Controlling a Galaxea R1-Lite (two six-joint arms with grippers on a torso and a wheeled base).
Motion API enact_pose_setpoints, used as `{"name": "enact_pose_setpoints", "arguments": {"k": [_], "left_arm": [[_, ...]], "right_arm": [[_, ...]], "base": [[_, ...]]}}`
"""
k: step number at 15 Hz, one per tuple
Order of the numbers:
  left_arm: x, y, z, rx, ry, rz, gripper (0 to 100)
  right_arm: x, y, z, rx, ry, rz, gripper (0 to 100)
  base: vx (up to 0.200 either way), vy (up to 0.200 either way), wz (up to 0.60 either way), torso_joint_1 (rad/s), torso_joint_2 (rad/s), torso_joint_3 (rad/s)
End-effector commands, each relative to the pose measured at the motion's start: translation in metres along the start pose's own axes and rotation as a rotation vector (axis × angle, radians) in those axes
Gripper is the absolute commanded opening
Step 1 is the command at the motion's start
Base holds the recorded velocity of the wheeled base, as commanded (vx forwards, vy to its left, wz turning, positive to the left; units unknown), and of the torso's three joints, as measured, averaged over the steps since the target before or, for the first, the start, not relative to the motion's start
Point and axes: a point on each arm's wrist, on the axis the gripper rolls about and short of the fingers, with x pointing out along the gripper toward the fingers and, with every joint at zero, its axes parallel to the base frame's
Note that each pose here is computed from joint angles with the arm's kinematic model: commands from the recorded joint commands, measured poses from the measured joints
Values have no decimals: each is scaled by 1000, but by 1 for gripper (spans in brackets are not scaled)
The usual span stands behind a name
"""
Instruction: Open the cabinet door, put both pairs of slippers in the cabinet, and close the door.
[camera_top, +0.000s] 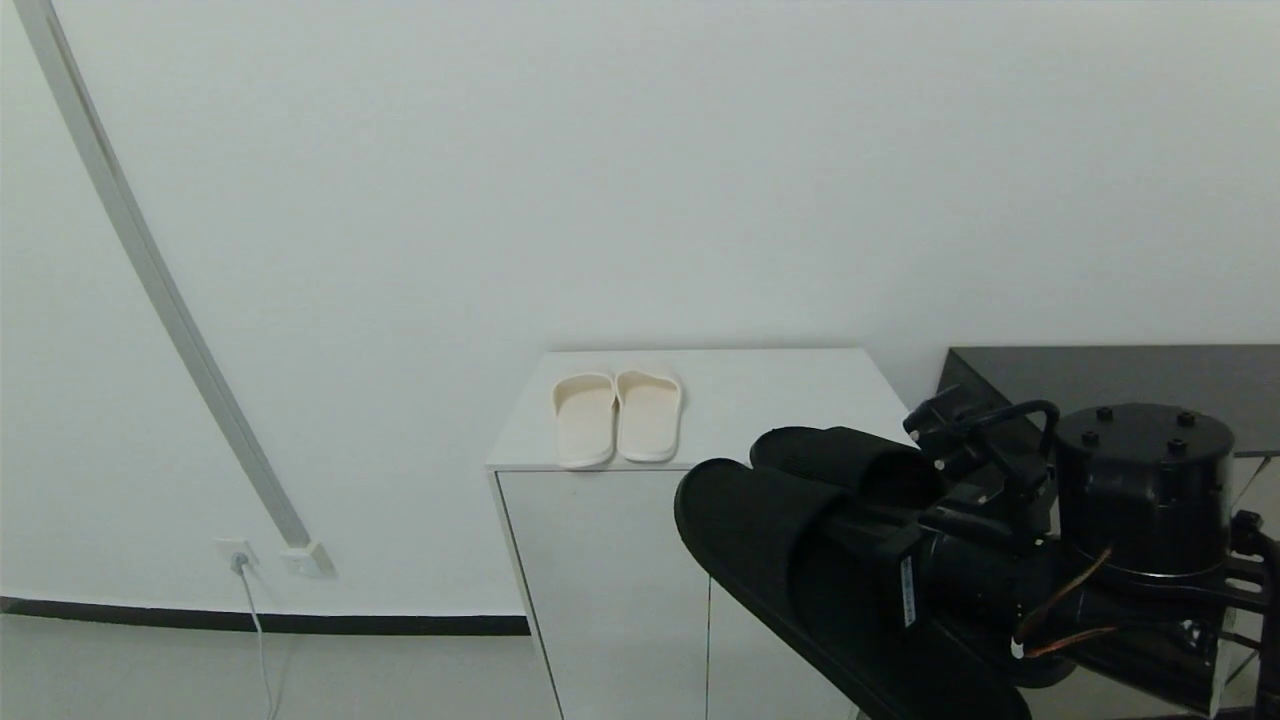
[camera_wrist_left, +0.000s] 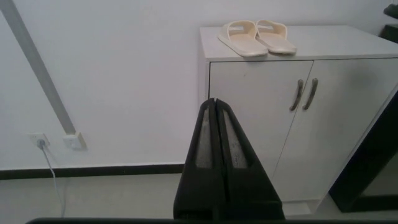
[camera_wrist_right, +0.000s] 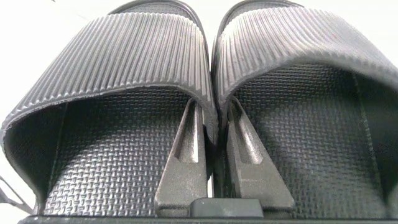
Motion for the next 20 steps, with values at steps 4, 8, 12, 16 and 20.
{"name": "enact_pose_setpoints", "arguments": {"k": [4,8,12,16,20], "left_arm": [[0,0,0,0,1,0,0],[0,0,0,0,1,0,0],[0,0,0,0,-1,8,0],[0,0,0,-3,-1,6,100],[0,0,0,-3,-1,6,100]], "right_arm": [[1,1,-1,-3,3,0,0],[0,0,-1,-4,0,-2,0],[0,-1,-5,-6,14,-5,0],[-1,-1,-5,-6,15,-4,0],[-1,-1,-6,-11,20,-4,0]], "base": [[0,0,0,0,0,0],[0,0,0,-41,92,54],[0,0,0,-154,359,194],[0,0,0,-171,394,224],[0,0,0,-220,530,301]]}}
